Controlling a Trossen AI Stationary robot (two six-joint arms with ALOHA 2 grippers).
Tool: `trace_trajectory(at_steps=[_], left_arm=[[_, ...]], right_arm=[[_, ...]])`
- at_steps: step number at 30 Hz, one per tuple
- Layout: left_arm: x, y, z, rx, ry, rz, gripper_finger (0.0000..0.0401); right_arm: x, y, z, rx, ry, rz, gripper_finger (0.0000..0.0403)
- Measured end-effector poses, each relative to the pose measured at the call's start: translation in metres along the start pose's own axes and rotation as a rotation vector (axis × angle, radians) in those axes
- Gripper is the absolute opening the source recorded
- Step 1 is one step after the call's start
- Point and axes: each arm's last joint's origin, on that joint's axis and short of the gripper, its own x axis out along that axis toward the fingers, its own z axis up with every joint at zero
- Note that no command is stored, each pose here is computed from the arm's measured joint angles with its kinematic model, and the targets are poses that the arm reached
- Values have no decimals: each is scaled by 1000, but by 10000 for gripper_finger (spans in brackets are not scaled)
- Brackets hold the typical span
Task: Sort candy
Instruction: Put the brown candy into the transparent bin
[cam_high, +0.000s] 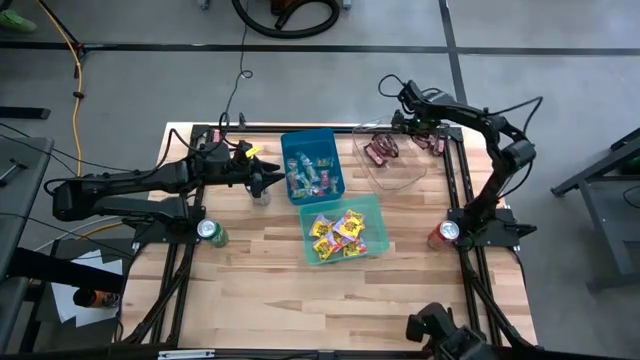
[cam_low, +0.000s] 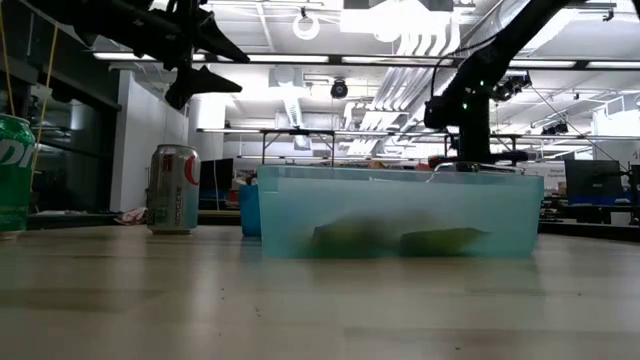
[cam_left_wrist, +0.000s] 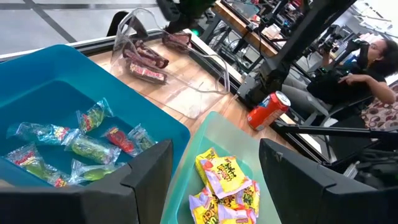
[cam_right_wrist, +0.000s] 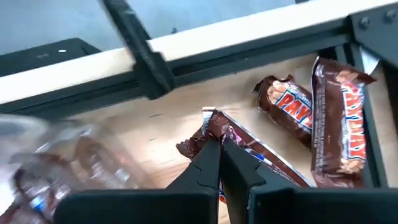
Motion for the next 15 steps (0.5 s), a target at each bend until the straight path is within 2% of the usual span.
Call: trace_trajectory(at_steps=[4, 9, 15], left_arm=[[0, 0, 0, 0, 0, 0, 224], [0, 0, 0, 0, 0, 0, 224], [0, 0, 0, 0, 0, 0, 224]], right_arm=[[-26, -5, -7, -76, -28, 5, 0], [-60, -18, -30, -244, -35, -91, 0], [-82, -25, -54, -367, 11, -143, 0]])
